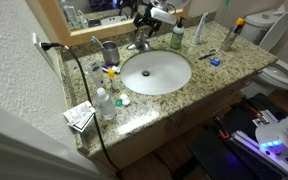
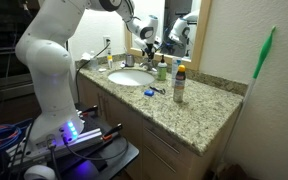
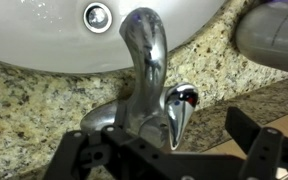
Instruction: Open the tap
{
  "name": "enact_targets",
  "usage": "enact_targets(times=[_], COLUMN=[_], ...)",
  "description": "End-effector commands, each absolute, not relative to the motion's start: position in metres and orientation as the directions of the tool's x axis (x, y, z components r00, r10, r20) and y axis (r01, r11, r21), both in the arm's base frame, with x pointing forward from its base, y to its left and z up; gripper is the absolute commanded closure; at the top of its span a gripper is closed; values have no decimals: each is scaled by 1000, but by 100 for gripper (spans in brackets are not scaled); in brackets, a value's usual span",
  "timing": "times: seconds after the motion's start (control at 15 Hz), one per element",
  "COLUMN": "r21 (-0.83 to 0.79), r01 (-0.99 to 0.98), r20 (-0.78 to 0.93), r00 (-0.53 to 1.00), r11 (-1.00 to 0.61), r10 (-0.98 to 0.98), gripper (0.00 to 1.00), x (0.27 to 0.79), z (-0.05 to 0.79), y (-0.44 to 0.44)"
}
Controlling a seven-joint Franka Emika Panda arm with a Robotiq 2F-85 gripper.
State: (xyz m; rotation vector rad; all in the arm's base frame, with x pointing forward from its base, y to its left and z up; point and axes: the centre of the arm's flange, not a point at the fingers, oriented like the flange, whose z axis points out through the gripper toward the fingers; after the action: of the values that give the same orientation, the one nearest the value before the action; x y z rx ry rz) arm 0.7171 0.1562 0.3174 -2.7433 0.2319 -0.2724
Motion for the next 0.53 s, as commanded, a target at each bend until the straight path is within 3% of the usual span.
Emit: enact_targets(times=[0.0,0.2,0.27,0.47], r21=[-365,-367,-341,-350], r01=[-147,-123,-132,-127], r20=[14,4,88,28], r00=[987,991,981,989], r11=[-919,-922,-931,-928], r10=[-163,-133,-171,-146], gripper=[0,0,0,0], x=[723,719,709,706], z=[313,320,325,326], y=[155,160,159,163])
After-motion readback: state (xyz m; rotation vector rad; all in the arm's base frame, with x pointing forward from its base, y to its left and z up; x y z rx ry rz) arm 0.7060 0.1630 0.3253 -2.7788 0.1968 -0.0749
